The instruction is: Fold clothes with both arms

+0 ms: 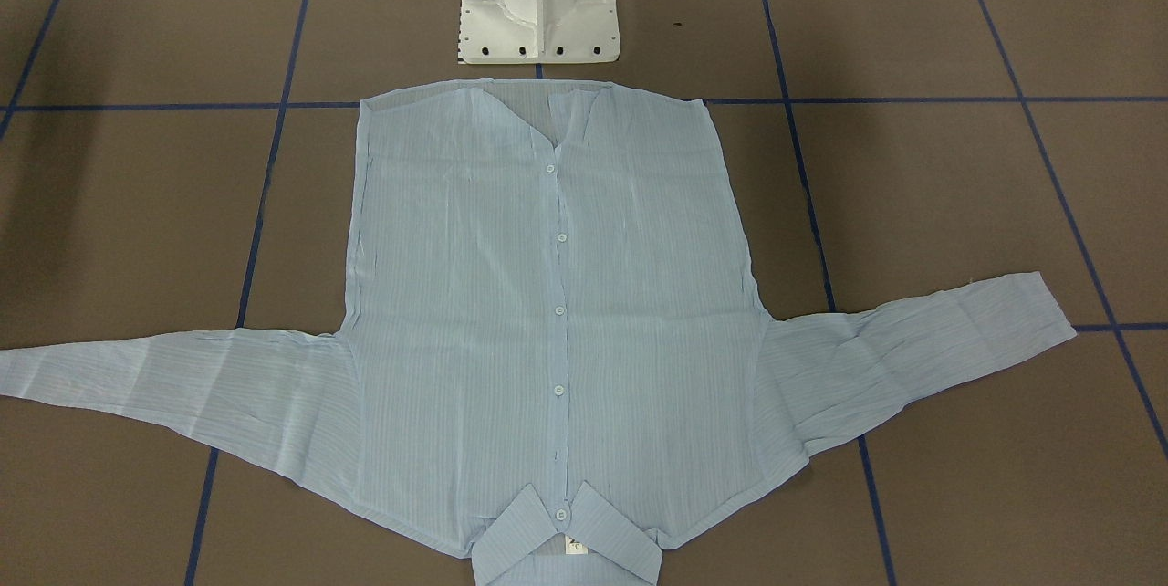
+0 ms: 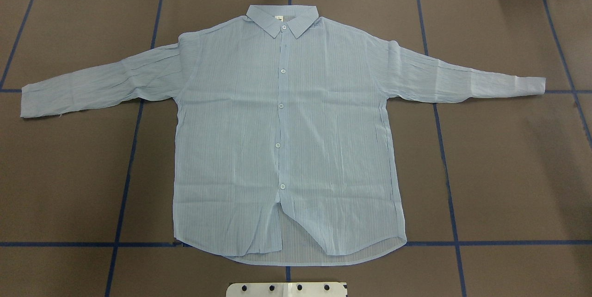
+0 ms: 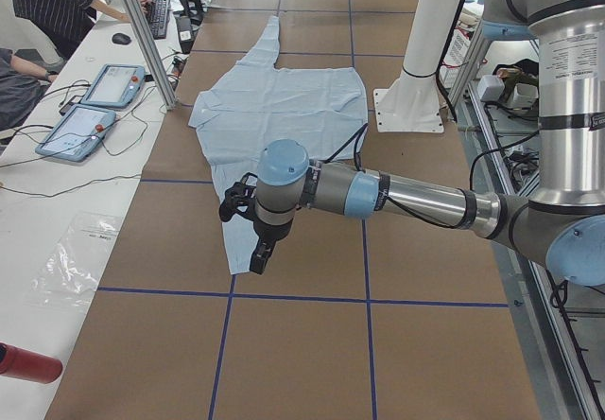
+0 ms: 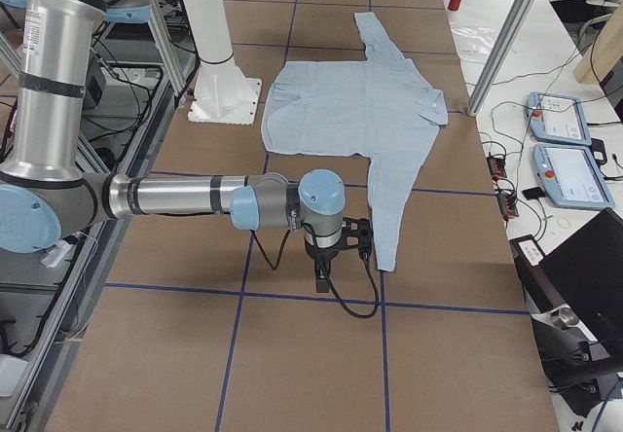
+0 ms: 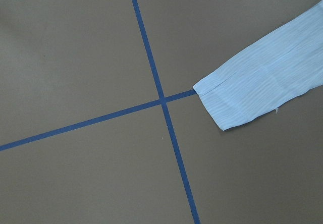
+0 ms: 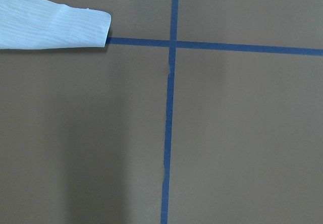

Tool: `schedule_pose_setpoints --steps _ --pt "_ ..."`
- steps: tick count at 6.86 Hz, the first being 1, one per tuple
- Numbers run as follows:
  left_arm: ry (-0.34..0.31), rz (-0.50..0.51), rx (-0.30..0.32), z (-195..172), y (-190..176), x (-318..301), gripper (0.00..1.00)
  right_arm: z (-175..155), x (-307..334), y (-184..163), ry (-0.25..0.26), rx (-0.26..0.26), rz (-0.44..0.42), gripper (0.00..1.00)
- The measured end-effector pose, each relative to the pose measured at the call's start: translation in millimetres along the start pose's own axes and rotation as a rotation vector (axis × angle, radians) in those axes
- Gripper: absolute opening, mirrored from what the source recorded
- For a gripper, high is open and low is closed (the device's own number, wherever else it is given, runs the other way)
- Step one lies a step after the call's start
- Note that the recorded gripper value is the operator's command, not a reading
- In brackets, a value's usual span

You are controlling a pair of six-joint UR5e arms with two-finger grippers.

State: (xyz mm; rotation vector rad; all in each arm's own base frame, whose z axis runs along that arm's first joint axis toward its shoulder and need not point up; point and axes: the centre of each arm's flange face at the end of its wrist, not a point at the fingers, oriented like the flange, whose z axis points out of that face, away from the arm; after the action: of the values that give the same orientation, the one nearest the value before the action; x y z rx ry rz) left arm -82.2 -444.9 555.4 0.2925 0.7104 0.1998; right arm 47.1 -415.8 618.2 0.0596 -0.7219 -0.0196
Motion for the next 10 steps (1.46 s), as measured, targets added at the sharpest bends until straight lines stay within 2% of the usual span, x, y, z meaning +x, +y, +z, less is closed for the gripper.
schedule_pose_setpoints --steps 2,3,5,6,7,10 --pt "-0.007 0.035 0.038 -7.8 -5.0 6.3 1.0 -6.8 -6.8 -3.9 -0.006 0.043 -0.036 1.0" --pt "-0.012 0.054 0.059 -13.8 -9.5 11.4 1.0 -12.3 -12.5 -7.9 -0.012 0.087 -0.073 1.0" --pt "-0.029 0.13 0.147 -31.7 -32.8 24.5 1.0 -26.9 -26.0 -18.8 -0.02 0.241 -0.202 1.0" --pt "-0.053 0.198 0.225 -42.3 -47.3 30.8 1.0 -25.5 -25.3 -24.9 -0.023 0.277 -0.229 1.0" --pt "-0.083 0.251 0.289 -46.6 -58.9 30.8 1.0 -20.8 -22.5 -39.7 -0.028 0.288 -0.235 1.0" --pt "-0.095 0.28 0.323 -41.9 -74.8 23.1 1.0 6.7 -28.0 -141.1 -0.097 0.281 -0.22 1.0"
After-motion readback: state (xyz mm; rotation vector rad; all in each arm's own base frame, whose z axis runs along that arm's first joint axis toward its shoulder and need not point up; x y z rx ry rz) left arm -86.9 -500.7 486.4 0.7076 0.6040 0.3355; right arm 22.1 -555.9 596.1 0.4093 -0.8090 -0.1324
